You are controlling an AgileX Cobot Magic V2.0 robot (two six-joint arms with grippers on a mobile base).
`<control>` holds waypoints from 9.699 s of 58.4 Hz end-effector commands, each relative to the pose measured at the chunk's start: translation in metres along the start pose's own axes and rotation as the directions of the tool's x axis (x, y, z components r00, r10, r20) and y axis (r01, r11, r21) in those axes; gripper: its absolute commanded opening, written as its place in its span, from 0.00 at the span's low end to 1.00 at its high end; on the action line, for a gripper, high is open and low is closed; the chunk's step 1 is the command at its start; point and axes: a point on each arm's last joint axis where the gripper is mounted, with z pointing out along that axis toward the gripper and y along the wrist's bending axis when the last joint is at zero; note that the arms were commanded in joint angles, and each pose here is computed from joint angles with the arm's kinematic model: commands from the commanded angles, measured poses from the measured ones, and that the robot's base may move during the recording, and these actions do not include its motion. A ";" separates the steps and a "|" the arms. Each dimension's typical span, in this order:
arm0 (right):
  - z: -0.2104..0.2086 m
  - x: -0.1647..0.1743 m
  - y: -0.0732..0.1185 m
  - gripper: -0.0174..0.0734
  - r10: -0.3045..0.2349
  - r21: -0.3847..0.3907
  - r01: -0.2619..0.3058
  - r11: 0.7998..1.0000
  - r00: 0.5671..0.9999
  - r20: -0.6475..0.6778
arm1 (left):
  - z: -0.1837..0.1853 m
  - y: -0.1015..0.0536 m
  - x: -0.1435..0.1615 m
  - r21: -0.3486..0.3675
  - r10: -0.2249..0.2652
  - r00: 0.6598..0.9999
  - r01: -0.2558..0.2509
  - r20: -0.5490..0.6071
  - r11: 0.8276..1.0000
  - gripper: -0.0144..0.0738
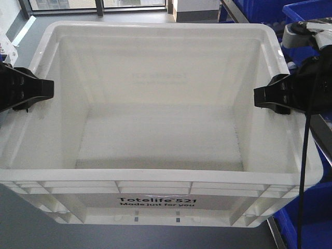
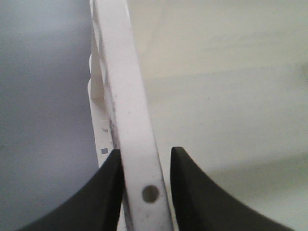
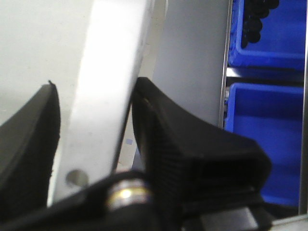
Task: Move bin from left to right shelf
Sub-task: 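Keep holding the tote level while the base turns across the room, then carry the held tote while the base drives toward the other shelf, then bring the held tote over the roller shelf among blue bins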
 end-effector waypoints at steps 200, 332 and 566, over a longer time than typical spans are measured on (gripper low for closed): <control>-0.021 -0.017 0.009 0.19 0.019 -0.053 -0.011 0.999 0.989 0.147 | -0.023 -0.014 -0.021 0.088 -0.028 0.982 0.012 0.187 0.996 0.16; -0.021 -0.017 0.009 0.19 0.019 -0.053 -0.011 0.999 0.989 0.147 | -0.023 -0.014 -0.021 0.088 -0.028 0.982 0.012 0.187 0.996 0.16; -0.021 -0.017 0.010 0.19 0.020 -0.054 -0.012 0.998 0.989 0.147 | -0.023 -0.014 -0.021 0.088 -0.028 0.982 0.012 0.187 0.996 0.16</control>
